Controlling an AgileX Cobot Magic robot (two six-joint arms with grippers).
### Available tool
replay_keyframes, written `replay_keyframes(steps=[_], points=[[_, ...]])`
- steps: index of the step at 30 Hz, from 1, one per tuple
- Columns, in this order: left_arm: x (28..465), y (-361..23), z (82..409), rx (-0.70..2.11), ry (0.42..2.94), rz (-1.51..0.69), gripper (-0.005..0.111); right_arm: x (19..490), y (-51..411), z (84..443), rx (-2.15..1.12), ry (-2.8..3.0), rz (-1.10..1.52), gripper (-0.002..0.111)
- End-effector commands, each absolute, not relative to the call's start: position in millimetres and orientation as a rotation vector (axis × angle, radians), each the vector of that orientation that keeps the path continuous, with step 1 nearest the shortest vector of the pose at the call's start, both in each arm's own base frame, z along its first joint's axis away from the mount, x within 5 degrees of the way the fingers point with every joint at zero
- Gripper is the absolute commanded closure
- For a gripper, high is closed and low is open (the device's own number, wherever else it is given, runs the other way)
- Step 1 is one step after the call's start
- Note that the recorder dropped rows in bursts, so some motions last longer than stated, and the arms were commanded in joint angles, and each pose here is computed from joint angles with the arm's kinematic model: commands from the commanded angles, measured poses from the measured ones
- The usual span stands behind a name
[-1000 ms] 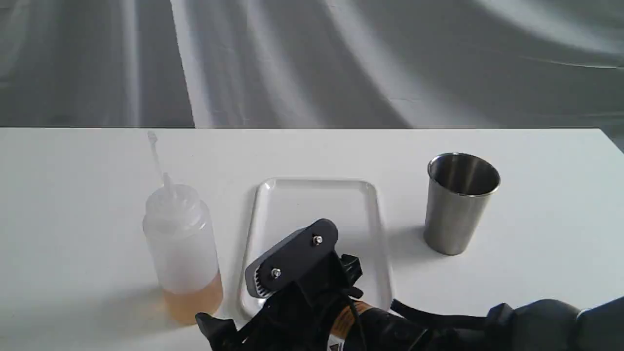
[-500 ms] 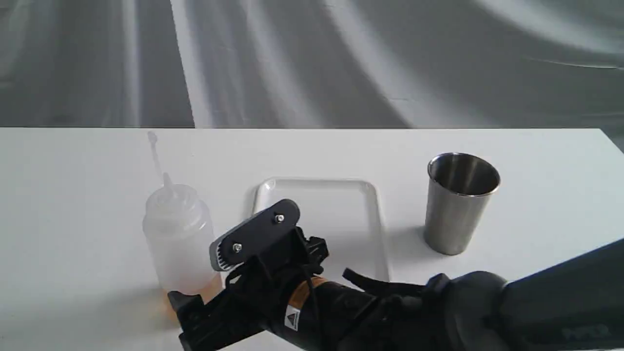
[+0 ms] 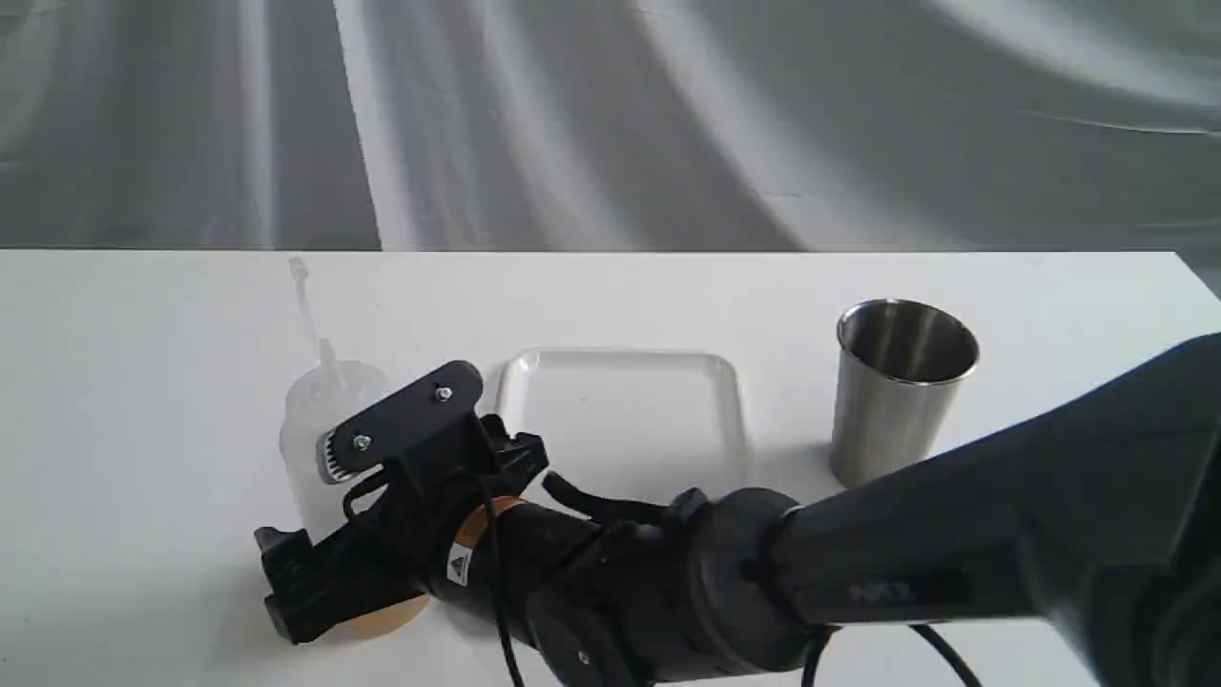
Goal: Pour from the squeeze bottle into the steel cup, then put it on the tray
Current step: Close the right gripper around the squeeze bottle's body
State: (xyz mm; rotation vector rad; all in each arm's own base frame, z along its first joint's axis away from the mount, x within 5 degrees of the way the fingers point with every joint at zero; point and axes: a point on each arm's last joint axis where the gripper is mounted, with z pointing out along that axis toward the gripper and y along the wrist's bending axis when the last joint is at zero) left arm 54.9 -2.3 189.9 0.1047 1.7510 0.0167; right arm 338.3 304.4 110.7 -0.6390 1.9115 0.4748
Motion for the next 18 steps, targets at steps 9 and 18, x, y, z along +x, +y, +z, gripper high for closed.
replay_keyframes(steps=[9, 18], points=[[55.0, -2.7, 189.1, 0.105, 1.746, 0.009, 0.107, 348.4, 310.0, 109.3, -0.641, 1.925, 0.469, 0.006], [55.0, -2.7, 189.1, 0.105, 1.746, 0.009, 0.107, 348.5, 309.9, 109.3, -0.636, 1.927, 0.470, 0.006]])
